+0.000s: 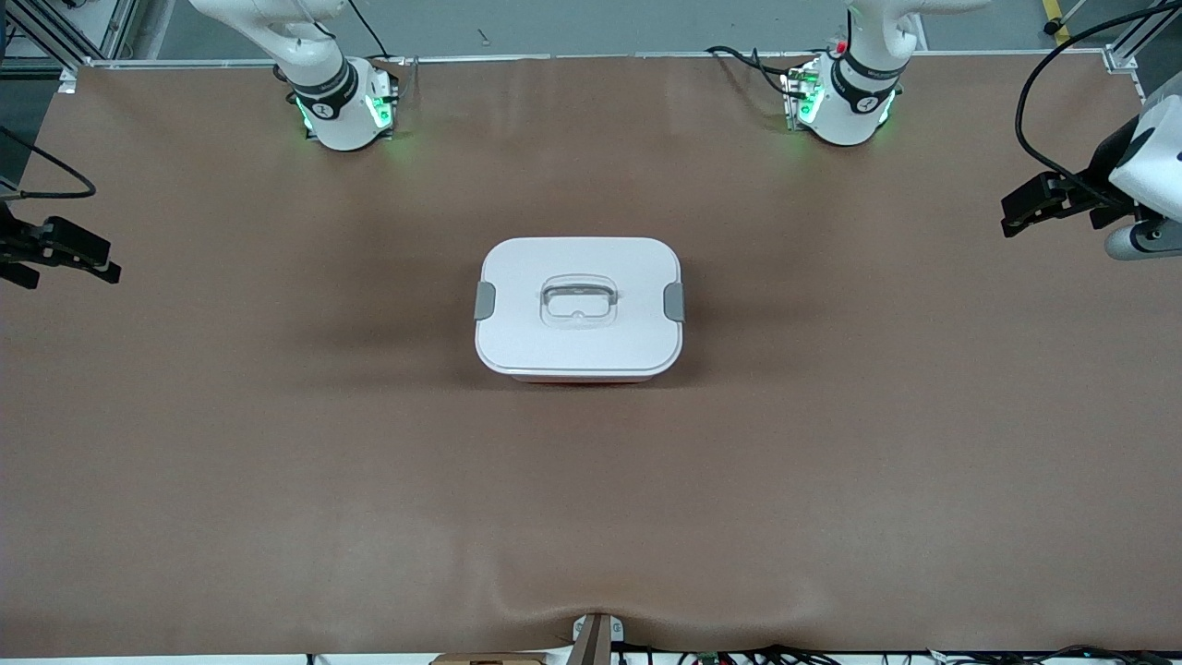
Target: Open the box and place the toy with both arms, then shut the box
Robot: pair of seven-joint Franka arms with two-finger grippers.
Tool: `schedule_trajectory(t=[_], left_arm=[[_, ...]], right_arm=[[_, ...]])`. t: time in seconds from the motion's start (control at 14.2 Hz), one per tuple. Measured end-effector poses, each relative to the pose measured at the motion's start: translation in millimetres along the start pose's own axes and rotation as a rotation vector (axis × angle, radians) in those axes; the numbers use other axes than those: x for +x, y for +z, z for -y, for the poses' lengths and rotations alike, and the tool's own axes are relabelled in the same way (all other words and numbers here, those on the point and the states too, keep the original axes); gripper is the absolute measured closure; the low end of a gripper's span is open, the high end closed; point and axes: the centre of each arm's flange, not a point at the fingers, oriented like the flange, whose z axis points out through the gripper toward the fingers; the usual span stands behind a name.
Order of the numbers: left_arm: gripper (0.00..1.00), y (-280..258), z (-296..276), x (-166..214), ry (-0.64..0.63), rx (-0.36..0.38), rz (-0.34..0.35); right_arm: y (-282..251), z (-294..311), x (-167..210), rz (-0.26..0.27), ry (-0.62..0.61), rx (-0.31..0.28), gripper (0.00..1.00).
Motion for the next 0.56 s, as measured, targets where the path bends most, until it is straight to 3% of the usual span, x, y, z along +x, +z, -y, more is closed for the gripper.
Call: schedule_trajectory(t=[0.56], left_arm=[[0.0, -10.6, 3.0, -0.6, -0.005, 0.001, -0.025]], right_arm=[[0.5, -0.9, -0.9, 0.006, 0.002, 0.001, 0.0]])
